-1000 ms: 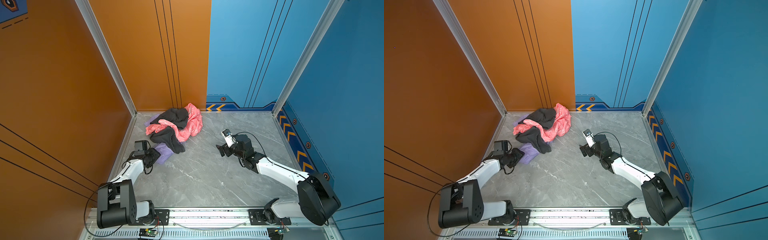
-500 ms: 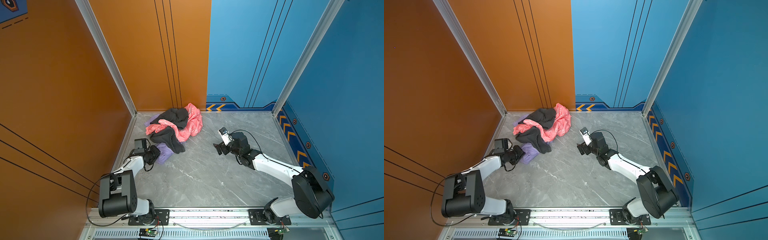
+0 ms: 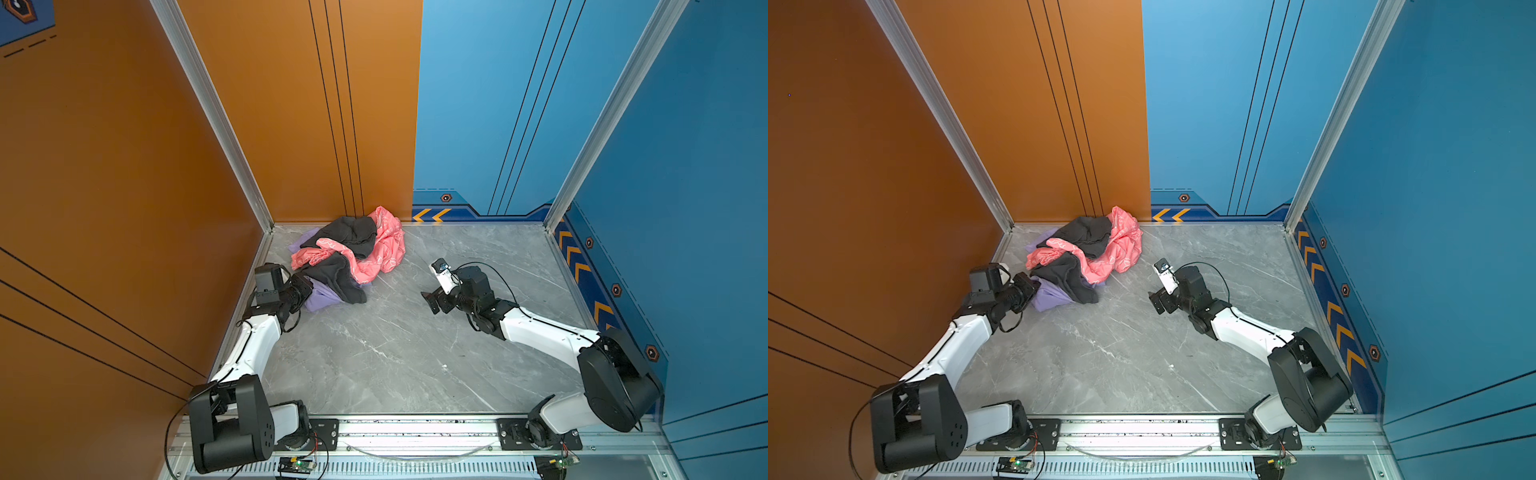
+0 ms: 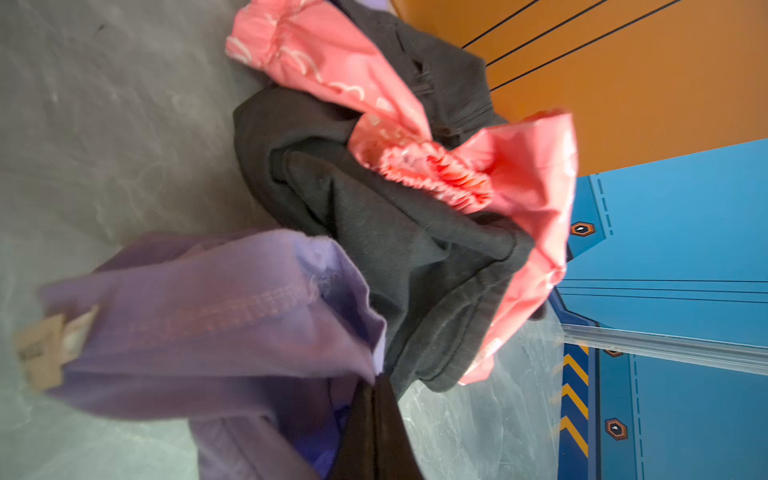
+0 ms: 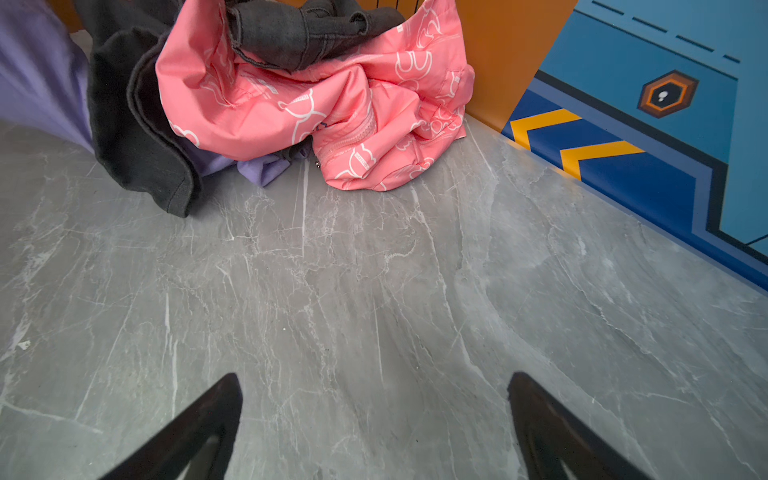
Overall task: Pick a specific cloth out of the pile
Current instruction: 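Close the left gripper on the lavender T-shirt edge under the dark cloth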
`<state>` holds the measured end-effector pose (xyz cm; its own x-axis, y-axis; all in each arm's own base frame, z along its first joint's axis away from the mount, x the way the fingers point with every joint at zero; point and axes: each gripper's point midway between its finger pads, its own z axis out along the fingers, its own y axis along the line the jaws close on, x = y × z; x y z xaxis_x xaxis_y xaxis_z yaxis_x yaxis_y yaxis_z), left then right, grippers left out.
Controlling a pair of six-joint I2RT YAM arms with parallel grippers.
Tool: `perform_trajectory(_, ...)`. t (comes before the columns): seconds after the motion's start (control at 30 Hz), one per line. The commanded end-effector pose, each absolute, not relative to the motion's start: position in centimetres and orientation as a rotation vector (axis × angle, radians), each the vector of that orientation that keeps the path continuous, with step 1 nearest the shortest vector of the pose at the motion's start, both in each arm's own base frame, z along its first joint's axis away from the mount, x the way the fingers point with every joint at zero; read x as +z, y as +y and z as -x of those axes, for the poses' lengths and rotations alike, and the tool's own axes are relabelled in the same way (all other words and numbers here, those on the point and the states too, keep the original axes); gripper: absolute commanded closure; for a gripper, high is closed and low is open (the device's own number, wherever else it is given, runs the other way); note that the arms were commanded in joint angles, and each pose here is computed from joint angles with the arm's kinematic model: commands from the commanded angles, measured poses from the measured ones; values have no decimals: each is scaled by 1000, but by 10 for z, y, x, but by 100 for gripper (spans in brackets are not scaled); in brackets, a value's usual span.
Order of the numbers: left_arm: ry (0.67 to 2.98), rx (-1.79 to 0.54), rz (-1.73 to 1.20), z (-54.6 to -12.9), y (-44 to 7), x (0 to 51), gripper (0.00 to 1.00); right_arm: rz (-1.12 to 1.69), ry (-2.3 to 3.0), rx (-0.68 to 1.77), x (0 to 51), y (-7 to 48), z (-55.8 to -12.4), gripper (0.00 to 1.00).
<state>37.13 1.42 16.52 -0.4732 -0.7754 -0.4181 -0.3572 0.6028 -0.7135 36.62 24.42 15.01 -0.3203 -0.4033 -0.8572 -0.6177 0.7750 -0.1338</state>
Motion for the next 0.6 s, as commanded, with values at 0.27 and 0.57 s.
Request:
perform_trajectory(0.27, 1879, -675, 761, -380, 28, 266, 100, 790, 1936, 284, 157, 255, -367, 0)
perform_trajectory(0.57, 1780, -652, 721, -374, 32, 319, 100, 786, 1928, 284, 158, 255, -366, 0)
